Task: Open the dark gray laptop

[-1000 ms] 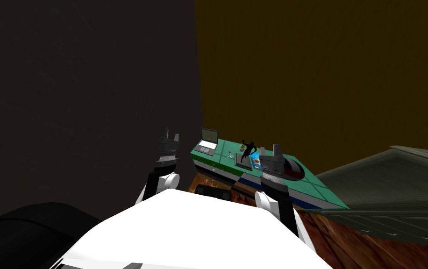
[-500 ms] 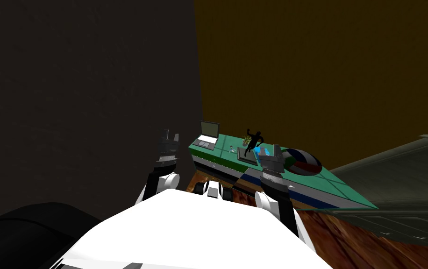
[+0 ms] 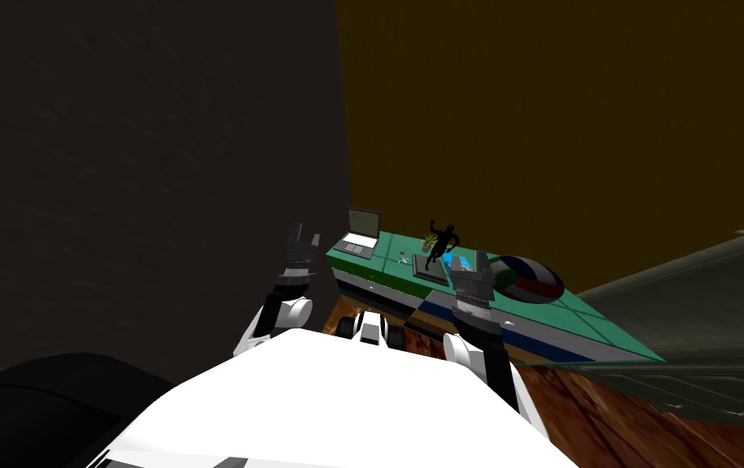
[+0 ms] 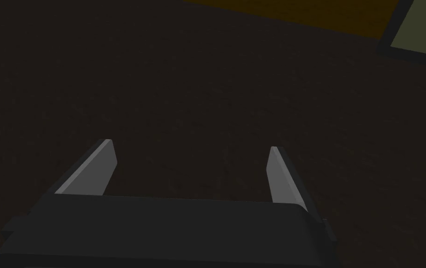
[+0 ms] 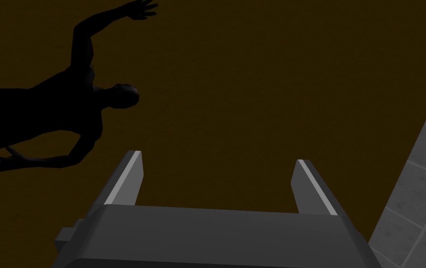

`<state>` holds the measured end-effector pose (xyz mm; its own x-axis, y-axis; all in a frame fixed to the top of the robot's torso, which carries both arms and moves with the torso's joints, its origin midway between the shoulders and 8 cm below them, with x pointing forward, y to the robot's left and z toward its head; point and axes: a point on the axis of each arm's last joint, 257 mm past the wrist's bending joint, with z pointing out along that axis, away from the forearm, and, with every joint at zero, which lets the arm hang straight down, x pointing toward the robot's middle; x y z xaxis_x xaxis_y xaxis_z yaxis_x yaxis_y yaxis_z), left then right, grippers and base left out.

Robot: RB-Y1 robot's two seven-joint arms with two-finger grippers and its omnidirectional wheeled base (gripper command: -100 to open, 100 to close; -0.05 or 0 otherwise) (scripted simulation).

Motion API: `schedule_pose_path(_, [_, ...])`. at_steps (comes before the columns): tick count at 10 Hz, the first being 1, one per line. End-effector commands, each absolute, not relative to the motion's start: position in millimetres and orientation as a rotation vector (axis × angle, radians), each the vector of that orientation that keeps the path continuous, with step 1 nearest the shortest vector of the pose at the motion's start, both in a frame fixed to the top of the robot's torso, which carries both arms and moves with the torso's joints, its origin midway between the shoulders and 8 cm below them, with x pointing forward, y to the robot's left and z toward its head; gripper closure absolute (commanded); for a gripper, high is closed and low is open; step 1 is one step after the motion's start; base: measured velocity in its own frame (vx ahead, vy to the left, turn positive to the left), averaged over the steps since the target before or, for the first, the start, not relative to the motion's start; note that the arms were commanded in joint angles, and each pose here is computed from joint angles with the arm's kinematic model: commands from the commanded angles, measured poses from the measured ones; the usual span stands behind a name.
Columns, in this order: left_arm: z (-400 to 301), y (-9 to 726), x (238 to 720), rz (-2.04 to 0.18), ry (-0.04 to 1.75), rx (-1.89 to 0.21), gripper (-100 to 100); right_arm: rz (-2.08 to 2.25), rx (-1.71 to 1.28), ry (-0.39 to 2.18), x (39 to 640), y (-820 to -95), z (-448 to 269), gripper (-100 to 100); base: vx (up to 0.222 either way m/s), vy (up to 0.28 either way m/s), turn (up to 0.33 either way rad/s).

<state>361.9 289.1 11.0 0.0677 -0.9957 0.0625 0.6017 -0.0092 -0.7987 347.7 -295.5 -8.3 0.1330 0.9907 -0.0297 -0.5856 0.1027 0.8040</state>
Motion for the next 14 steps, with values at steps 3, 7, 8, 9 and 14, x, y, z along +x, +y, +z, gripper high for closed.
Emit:
schedule_pose_path(3, [-9.2,283.3,404.0,-1.444,0.741,-0.800,-100,1.310,0.743,0.689,347.7,-295.5,-8.3,0,0.005,-0.018,-0.010])
schedule_pose_path(7, [-22.8,282.2,438.3,-1.464,0.784,-0.832,-100,1.310,0.743,0.689,347.7,-295.5,-8.3,0,0.003,-0.020,-0.008])
schedule_pose_path(8, [-24.6,282.2,440.6,-1.464,0.786,-0.835,-100,1.310,0.743,0.689,347.7,-295.5,-8.3,0,0.003,-0.012,-0.005])
schedule_pose_path(9, [-27.9,281.7,453.5,-1.471,0.797,-0.847,-100,1.310,0.743,0.689,347.7,-295.5,-8.3,0,0.004,-0.014,-0.009])
schedule_pose_path(14, [-38.3,280.9,494.9,-1.492,0.829,-0.899,-100,1.310,0.743,0.689,347.7,-295.5,-8.3,0,0.004,-0.018,-0.008])
